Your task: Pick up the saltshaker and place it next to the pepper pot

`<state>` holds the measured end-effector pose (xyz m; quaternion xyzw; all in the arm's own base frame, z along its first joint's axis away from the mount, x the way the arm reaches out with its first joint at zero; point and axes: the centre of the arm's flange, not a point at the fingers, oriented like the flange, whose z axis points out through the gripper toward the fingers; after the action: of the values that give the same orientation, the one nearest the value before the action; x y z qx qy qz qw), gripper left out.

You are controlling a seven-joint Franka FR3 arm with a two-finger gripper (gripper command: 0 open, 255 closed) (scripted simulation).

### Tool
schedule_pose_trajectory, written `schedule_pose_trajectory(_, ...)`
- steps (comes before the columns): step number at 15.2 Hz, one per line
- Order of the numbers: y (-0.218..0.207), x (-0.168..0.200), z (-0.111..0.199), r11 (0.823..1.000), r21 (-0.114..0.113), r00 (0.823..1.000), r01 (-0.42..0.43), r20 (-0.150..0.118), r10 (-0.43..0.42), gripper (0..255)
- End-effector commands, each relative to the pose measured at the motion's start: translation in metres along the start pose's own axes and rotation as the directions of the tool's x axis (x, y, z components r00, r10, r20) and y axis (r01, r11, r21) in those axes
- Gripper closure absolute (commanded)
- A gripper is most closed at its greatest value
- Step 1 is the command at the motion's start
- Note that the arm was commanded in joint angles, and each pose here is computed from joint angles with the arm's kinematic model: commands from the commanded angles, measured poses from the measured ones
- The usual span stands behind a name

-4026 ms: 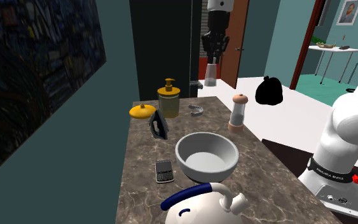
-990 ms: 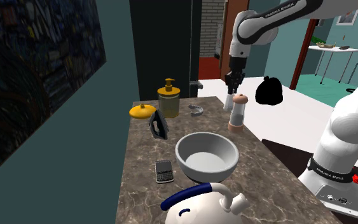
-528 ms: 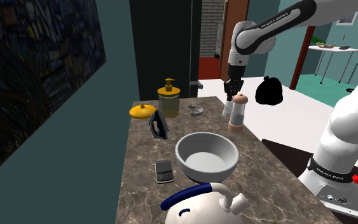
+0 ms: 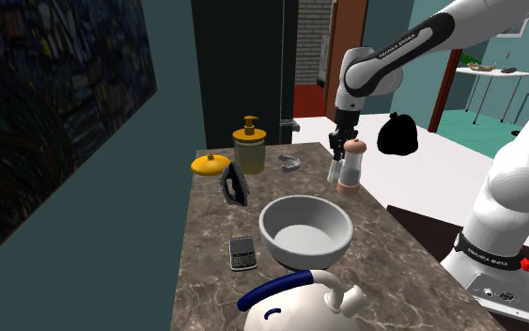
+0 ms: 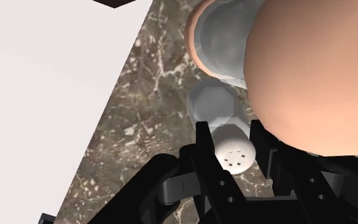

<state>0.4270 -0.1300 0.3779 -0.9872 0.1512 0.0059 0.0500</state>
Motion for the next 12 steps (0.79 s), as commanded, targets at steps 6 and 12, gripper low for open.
schedule_pose_trajectory(6,0.0005,-0.0004,0.0022,1.000,0.000,1.000,0.000,-0.001,0.000,255)
schedule_pose_trajectory(12,0.0005,-0.0004,0.0022,1.000,0.000,1.000,0.000,-0.001,0.000,0)
